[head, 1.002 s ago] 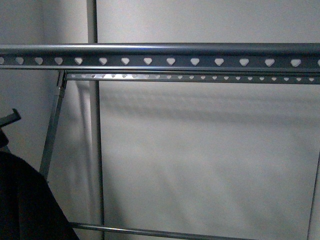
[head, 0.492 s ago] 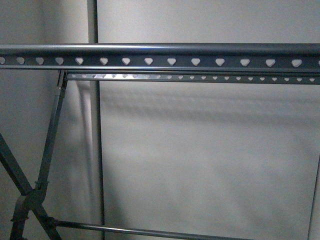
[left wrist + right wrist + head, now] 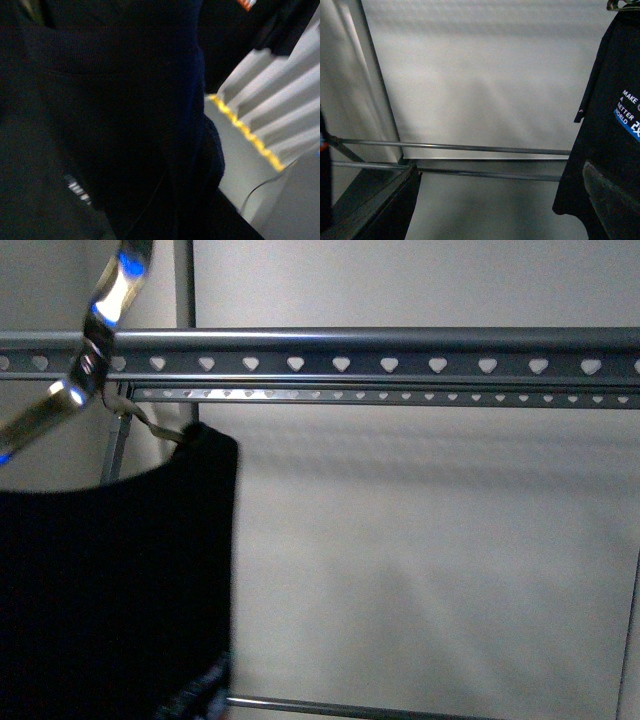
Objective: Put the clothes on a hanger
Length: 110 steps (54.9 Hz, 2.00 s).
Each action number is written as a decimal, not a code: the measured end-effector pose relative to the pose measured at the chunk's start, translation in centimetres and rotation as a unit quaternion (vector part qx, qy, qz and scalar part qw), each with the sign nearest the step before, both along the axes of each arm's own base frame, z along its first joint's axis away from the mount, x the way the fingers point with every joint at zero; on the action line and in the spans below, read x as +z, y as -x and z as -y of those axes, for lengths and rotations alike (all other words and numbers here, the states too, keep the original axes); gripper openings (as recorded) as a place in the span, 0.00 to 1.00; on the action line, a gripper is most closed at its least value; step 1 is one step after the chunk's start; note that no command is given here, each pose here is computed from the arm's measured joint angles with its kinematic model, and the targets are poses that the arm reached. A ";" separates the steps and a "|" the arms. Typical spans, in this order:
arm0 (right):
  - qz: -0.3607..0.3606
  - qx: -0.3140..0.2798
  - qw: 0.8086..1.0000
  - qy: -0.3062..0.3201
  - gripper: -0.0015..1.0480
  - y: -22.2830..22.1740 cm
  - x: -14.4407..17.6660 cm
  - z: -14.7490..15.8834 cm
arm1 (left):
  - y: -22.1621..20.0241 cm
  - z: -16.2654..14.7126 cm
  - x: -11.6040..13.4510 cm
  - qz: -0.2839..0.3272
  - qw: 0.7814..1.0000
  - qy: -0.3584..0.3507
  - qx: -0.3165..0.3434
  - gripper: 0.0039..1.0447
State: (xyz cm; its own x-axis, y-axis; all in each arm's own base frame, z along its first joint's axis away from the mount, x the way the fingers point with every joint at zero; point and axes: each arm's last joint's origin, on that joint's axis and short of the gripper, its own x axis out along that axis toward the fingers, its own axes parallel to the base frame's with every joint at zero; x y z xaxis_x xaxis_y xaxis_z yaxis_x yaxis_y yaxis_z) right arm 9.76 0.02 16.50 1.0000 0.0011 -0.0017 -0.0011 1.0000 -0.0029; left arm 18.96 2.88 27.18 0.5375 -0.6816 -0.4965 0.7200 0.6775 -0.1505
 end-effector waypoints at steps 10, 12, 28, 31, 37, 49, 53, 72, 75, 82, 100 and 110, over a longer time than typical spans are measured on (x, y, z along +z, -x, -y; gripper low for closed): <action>0.000 0.000 1.000 0.000 0.93 0.0 0.0 0.0 | -4.6 -1.6 -1.1 0.148 0.949 -0.218 -0.175 0.04; 0.000 0.000 1.000 0.000 0.93 0.0 0.0 0.0 | -5.5 -1.5 -1.1 0.186 0.930 -0.245 -0.199 0.04; 0.000 0.000 1.000 0.000 0.93 0.0 0.0 0.0 | -9.5 4.9 2.8 0.448 0.770 -0.310 -0.331 0.04; 0.000 0.000 1.000 0.000 0.93 0.0 0.0 0.0 | -9.6 5.6 2.7 0.457 0.761 -0.311 -0.338 0.04; 0.000 0.000 1.000 0.000 0.93 0.0 0.0 0.0 | -9.9 6.4 2.5 0.478 0.746 -0.316 -0.340 0.04; 0.000 0.000 1.000 0.000 0.93 0.0 0.0 0.0 | -9.9 6.4 2.3 0.478 0.746 -0.316 -0.340 0.04; 0.000 0.000 1.000 0.000 0.93 0.0 0.0 0.0 | -9.9 6.4 2.3 0.477 0.746 -0.316 -0.340 0.04; -0.006 0.220 0.964 0.148 0.93 -3.6 5.5 2.9 | -9.9 6.5 2.3 0.477 0.745 -0.318 -0.341 0.04; 0.014 0.256 0.941 0.220 0.93 -5.3 7.1 3.3 | -10.0 6.5 2.3 0.475 0.746 -0.319 -0.340 0.04; 0.006 0.302 0.879 0.368 0.93 -8.6 7.8 3.8 | -10.0 6.3 2.2 0.472 0.747 -0.324 -0.337 0.04; 0.062 0.341 0.727 0.593 0.93 -16.6 10.2 0.8 | -10.0 6.4 2.2 0.473 0.747 -0.323 -0.338 0.04; 0.050 0.347 0.733 0.584 0.80 -17.8 10.7 -0.8 | -10.0 6.4 2.2 0.473 0.747 -0.323 -0.338 0.04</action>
